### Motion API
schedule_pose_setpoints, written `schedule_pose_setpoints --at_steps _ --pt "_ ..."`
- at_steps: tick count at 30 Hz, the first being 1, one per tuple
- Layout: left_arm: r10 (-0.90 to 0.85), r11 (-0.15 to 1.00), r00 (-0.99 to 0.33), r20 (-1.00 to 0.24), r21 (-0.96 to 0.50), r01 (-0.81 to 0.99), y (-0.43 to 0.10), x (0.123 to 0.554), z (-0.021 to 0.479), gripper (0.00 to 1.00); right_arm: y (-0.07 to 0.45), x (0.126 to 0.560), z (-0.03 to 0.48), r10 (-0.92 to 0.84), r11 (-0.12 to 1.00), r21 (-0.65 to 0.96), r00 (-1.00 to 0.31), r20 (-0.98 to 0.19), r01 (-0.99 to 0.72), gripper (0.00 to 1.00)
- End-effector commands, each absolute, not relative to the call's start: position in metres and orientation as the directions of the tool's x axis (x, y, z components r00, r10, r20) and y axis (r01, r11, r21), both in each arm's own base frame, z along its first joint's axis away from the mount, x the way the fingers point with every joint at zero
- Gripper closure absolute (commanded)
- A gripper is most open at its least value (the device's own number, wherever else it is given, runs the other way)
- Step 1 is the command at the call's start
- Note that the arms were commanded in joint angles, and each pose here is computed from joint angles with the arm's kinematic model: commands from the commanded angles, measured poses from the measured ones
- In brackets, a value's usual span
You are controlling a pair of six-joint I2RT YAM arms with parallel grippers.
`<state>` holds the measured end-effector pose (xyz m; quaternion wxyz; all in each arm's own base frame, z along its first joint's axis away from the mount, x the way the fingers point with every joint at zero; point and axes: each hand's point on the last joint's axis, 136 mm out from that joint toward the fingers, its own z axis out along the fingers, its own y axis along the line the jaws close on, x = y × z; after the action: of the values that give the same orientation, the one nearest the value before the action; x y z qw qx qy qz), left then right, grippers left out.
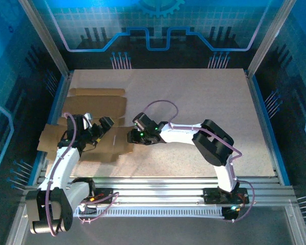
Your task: Fold the paper box
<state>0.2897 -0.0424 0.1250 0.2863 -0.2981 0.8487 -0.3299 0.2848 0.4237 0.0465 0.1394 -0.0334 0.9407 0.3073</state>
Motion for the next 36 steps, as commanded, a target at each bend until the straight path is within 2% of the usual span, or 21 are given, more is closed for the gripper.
schedule_pose_setpoints --at_steps 1,17,24,30,36 --pt "-0.702 0.573 -0.665 -0.256 -0.757 -0.313 -0.047 0.286 0.127 0.01 0.429 0.285 0.044 0.036 0.819 0.559 -0.96 -0.276 -0.13 0.53" --pt "-0.711 0.526 -0.675 -0.198 -0.787 -0.322 -0.054 0.287 0.128 0.01 0.446 0.295 0.036 0.026 0.776 0.609 -0.956 -0.291 -0.165 0.65" --pt "-0.72 0.503 -0.67 -0.182 -0.802 -0.322 -0.056 0.284 0.133 0.01 0.438 0.306 0.05 0.072 0.702 0.689 -0.945 -0.32 -0.18 0.8" --pt "-0.726 0.464 -0.662 -0.186 -0.843 -0.273 -0.064 0.284 0.148 0.01 0.394 0.314 0.058 0.123 0.674 0.722 -0.939 -0.322 -0.159 0.84" --pt "-0.684 0.543 -0.687 -0.244 -0.799 -0.256 -0.077 0.273 0.147 0.01 0.32 0.331 0.075 0.194 0.665 0.734 -0.918 -0.346 -0.136 0.85"
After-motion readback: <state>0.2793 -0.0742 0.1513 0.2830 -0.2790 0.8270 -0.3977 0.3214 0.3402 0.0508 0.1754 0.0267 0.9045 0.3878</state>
